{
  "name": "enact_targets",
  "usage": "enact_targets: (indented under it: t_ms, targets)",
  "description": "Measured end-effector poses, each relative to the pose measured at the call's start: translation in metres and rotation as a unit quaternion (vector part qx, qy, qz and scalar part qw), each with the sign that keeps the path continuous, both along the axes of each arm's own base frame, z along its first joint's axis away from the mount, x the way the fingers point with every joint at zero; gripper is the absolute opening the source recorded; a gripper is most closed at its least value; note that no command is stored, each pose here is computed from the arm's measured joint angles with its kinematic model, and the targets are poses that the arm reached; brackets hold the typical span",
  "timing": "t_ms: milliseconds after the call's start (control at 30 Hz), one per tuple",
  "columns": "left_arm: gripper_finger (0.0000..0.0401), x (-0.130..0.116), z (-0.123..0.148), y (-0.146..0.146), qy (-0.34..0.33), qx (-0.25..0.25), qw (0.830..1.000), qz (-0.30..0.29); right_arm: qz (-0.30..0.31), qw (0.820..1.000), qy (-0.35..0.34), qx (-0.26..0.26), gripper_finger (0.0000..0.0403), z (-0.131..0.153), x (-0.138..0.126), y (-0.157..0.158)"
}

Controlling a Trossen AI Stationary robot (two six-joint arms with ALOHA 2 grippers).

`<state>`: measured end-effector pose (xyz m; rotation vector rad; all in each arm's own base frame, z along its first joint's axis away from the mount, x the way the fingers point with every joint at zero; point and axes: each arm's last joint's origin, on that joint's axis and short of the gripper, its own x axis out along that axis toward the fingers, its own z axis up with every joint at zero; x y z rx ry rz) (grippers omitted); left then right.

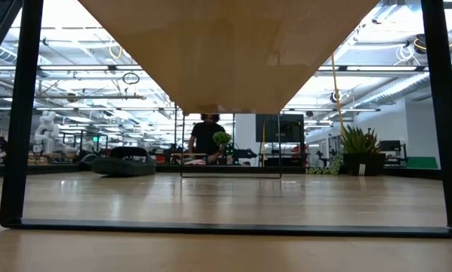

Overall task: Pick and place slides into the shelf
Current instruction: Put the left black slipper on the shelf

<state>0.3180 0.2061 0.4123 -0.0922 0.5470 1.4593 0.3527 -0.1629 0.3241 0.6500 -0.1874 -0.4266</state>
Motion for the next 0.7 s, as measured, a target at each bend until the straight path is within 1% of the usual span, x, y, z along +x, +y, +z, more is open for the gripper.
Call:
enact_targets:
  t_ms: [300,500,700]
  targets:
    - [0.0,0.0,0.0002,0.0001,0.006,0.002,1.0,-0.001,0.007,1.0,-0.011,-0.005,0.0247,0.0023,0.0022,0.0051]
    - [0.0,0.0013,0.0003,-0.0015,-0.001,0.002,1.0,-0.002,-0.006,1.0,-0.008,-0.003,0.0247,0.0017,0.0018,0.0042]
    - [0.0,0.0056,0.002,-0.0059,-0.007,0.007,1.0,-0.013,-0.006,1.0,-0.008,-0.003,0.0247,0.0017,0.0018,0.0042]
